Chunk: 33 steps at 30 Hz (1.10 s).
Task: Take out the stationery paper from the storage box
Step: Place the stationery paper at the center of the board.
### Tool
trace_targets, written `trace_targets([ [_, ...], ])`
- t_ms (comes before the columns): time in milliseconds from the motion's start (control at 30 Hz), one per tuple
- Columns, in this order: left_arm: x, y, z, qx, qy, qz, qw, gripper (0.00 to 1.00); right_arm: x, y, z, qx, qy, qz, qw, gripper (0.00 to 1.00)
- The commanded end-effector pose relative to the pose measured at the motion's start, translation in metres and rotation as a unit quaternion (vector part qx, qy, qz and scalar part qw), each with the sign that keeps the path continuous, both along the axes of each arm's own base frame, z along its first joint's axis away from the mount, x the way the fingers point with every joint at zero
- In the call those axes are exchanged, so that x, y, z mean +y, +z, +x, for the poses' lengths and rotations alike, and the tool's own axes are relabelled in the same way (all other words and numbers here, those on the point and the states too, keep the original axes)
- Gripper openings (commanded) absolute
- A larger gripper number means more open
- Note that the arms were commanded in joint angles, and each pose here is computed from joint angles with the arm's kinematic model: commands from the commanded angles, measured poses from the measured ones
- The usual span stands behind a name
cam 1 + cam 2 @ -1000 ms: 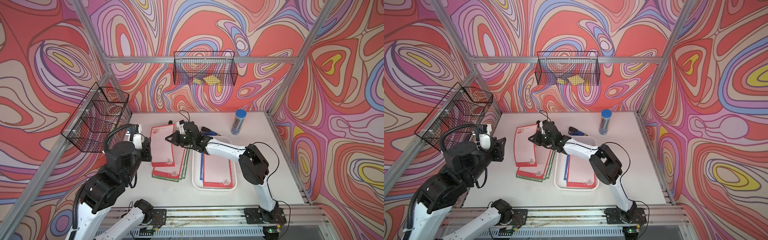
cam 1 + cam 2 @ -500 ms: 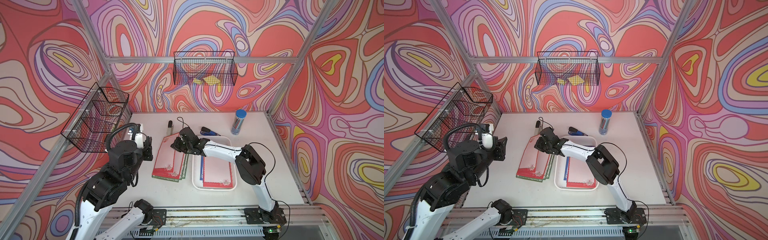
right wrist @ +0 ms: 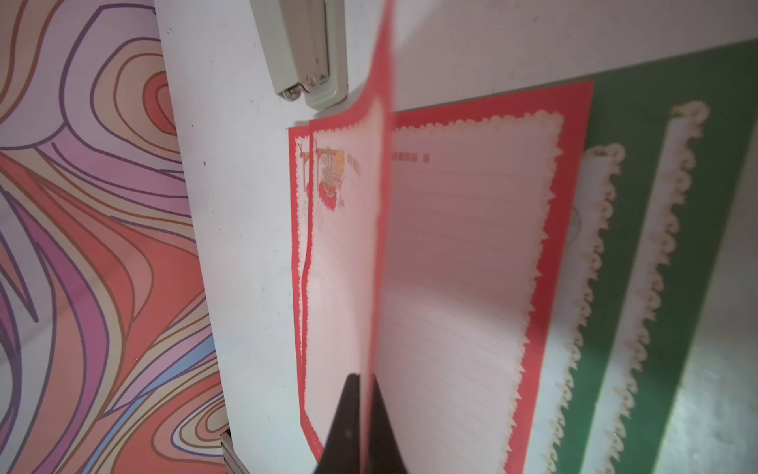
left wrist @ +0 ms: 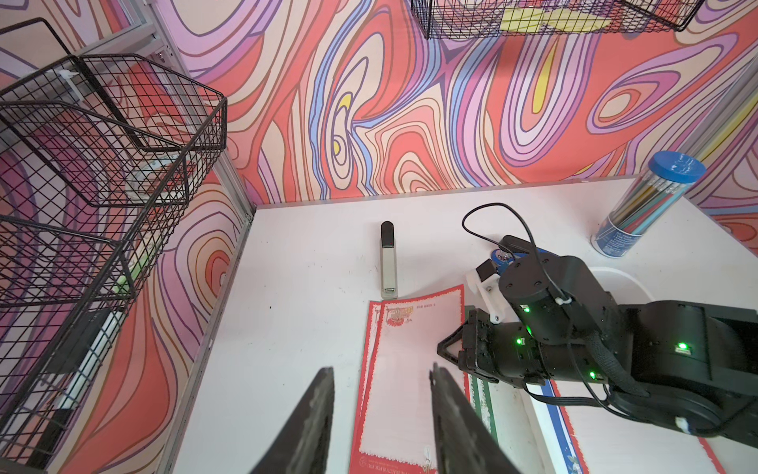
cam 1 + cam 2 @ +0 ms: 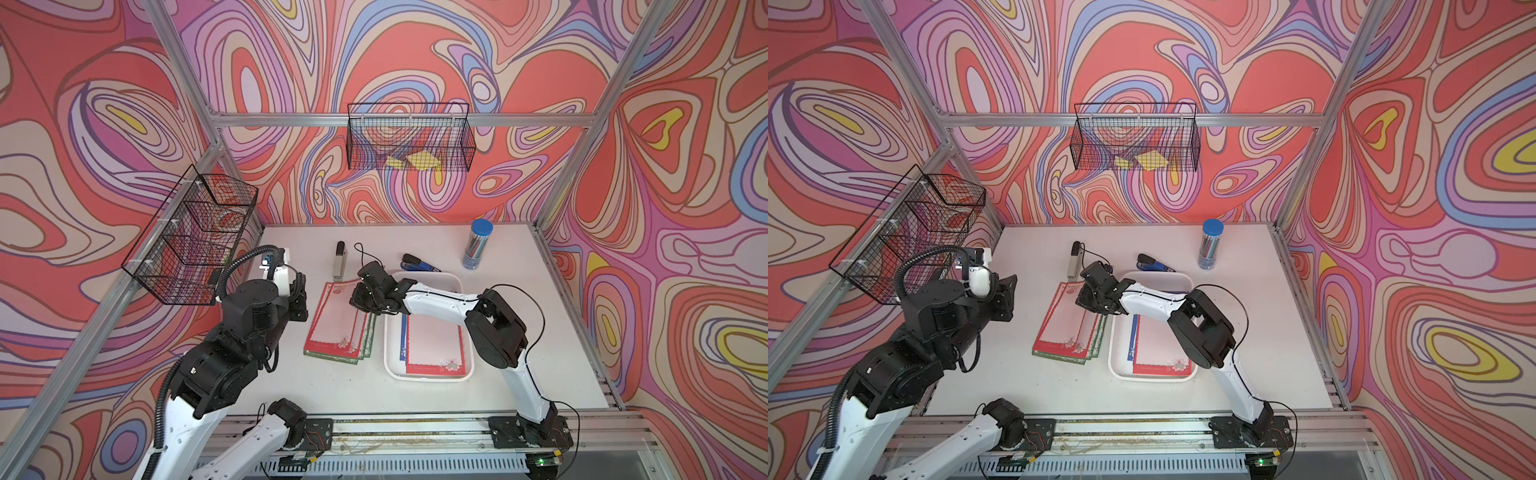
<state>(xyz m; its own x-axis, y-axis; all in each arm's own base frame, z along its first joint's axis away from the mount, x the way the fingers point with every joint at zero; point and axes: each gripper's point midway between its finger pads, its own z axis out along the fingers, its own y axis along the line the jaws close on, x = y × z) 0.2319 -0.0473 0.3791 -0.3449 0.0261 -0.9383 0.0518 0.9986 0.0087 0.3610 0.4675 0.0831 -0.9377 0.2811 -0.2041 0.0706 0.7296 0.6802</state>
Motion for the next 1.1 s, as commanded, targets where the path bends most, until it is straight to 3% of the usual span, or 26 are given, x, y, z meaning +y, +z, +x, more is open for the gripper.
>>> trace_targets([
  [0,0.001,0.0,0.001,-0.006,0.002,-0.001,1.0,0.42,-0.005,-0.014,-0.003,0.001,-0.002,-0.029,1.0,0.0],
  [100,0.001,-0.001,0.001,-0.005,0.003,-0.001,1.0,0.42,-0.008,-0.015,-0.001,-0.003,-0.006,-0.04,0.999,0.06],
  [367,0.004,-0.001,0.0,-0.005,0.009,0.0,1.0,0.42,-0.018,-0.009,-0.001,-0.009,-0.019,-0.058,0.998,0.36],
  [700,0.005,-0.002,0.001,-0.005,0.012,0.002,1.0,0.42,-0.022,0.013,0.0,-0.031,-0.018,-0.071,0.997,0.51],
  [1067,0.004,0.0,0.002,-0.006,0.012,0.002,1.0,0.42,-0.01,0.024,-0.001,-0.036,0.019,-0.072,0.997,0.59],
])
